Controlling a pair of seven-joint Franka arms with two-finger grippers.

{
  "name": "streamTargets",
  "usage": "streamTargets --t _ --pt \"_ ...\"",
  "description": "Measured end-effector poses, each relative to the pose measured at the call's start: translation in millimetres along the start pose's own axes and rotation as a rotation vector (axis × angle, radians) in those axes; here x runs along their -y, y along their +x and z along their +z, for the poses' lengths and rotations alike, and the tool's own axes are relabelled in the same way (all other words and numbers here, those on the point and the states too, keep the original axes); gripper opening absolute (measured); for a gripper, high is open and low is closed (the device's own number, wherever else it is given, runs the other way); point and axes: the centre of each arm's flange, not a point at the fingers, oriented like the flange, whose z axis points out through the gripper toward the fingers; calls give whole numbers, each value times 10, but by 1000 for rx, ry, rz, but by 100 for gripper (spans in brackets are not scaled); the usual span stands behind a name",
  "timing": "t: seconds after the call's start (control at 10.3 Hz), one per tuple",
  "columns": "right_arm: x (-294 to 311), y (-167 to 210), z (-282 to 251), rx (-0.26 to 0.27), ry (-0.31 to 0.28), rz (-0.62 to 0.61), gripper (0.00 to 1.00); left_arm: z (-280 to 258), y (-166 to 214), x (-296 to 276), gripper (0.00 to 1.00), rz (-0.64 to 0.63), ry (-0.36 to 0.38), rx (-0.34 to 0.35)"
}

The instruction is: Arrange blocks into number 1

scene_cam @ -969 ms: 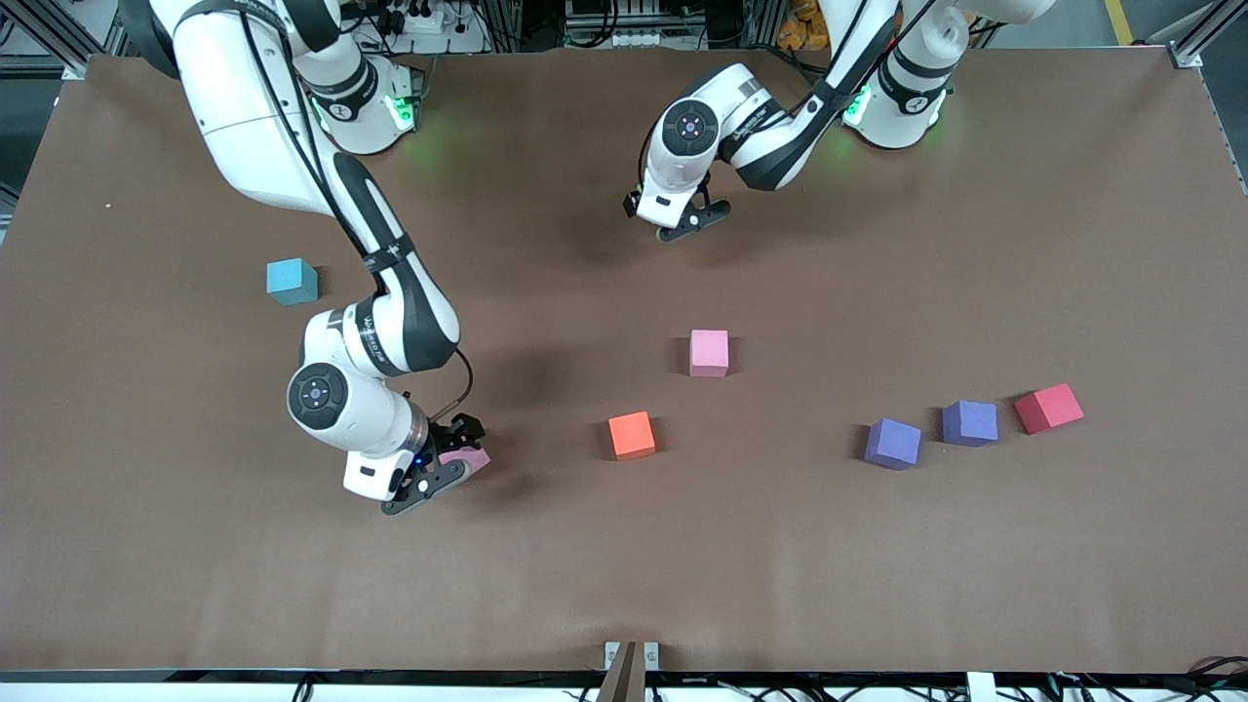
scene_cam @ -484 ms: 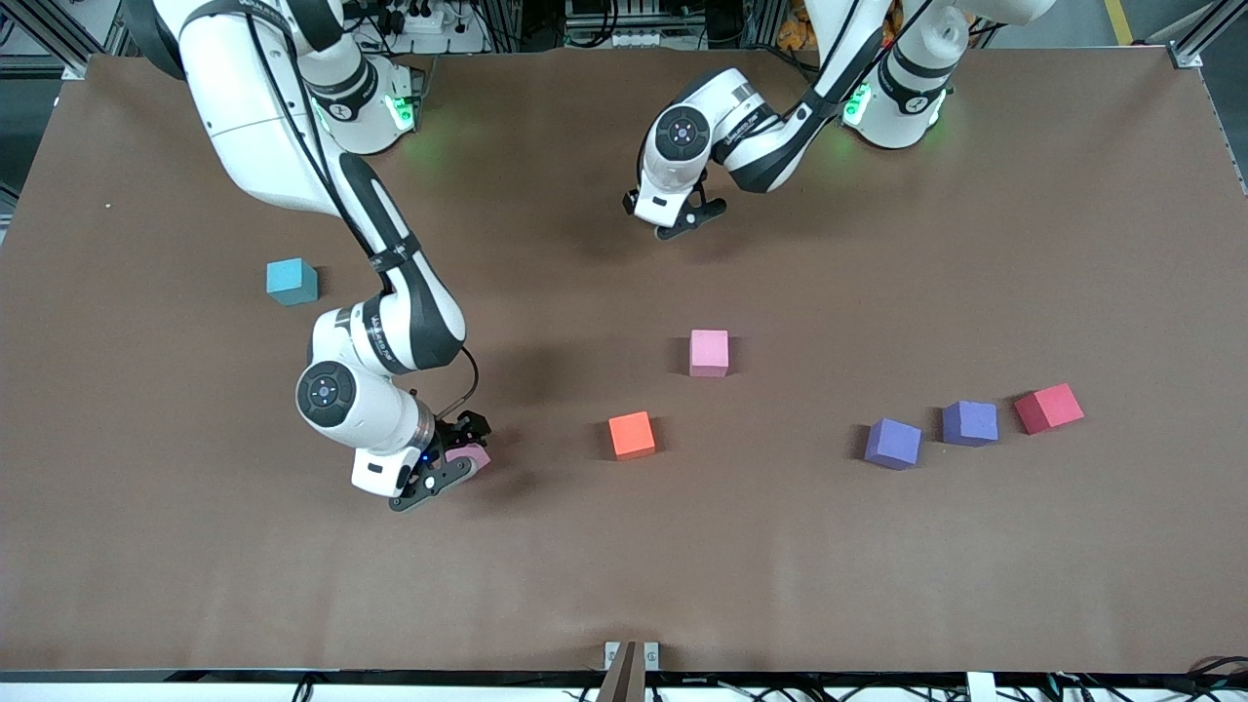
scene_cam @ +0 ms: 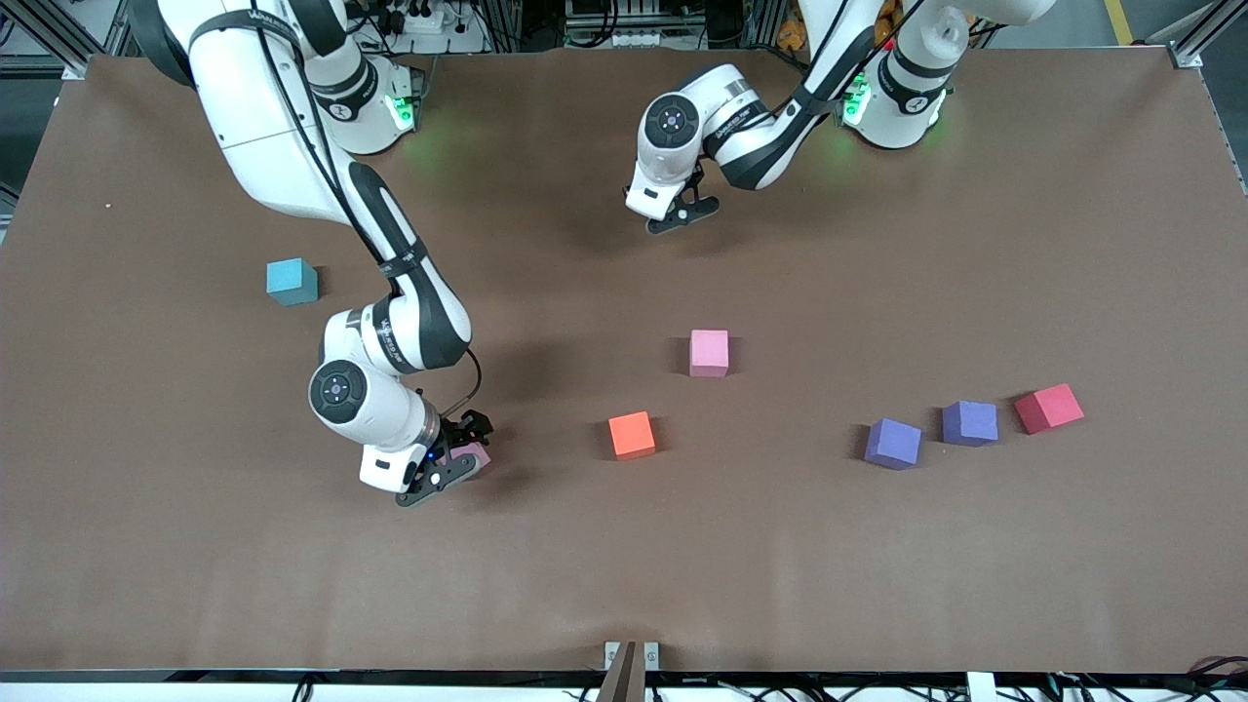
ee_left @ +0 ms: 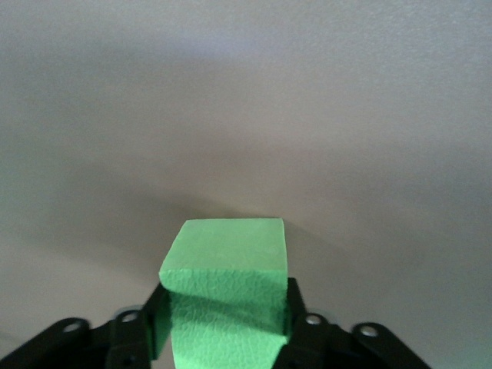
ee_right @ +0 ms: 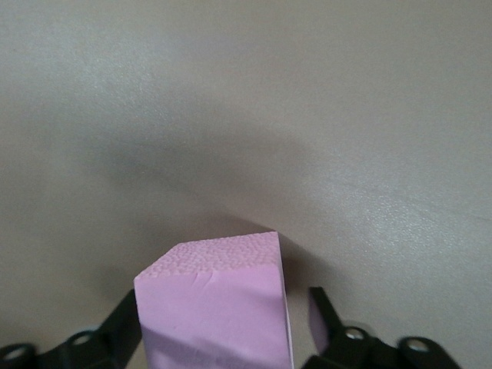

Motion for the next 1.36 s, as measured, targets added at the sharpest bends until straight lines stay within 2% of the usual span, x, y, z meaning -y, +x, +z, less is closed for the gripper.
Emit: streamTargets --t 0.1,0.29,0.58,0.87,0.97,1.26,1.36 --pt "-16 -2 -3 0 -2 2 88 -7 -26 -19 56 27 -5 -20" --pt "-79 -3 -24 -4 -11 9 61 -19 -89 -62 49 68 -15 -46" --pt "-99 16 -57 -12 -13 33 59 -14 -265 -167 49 135 -29 -74" --pt "-24 70 -237 -19 -7 141 59 2 -406 -231 49 178 -40 -87" --pt "16 83 -368 -3 -6 172 59 11 -435 -238 49 212 -37 -108" --pt "41 12 -927 99 -63 244 59 51 -502 -268 49 311 -27 -172" --pt "62 -16 -1073 118 -65 282 59 53 -511 -274 49 322 -26 -179"
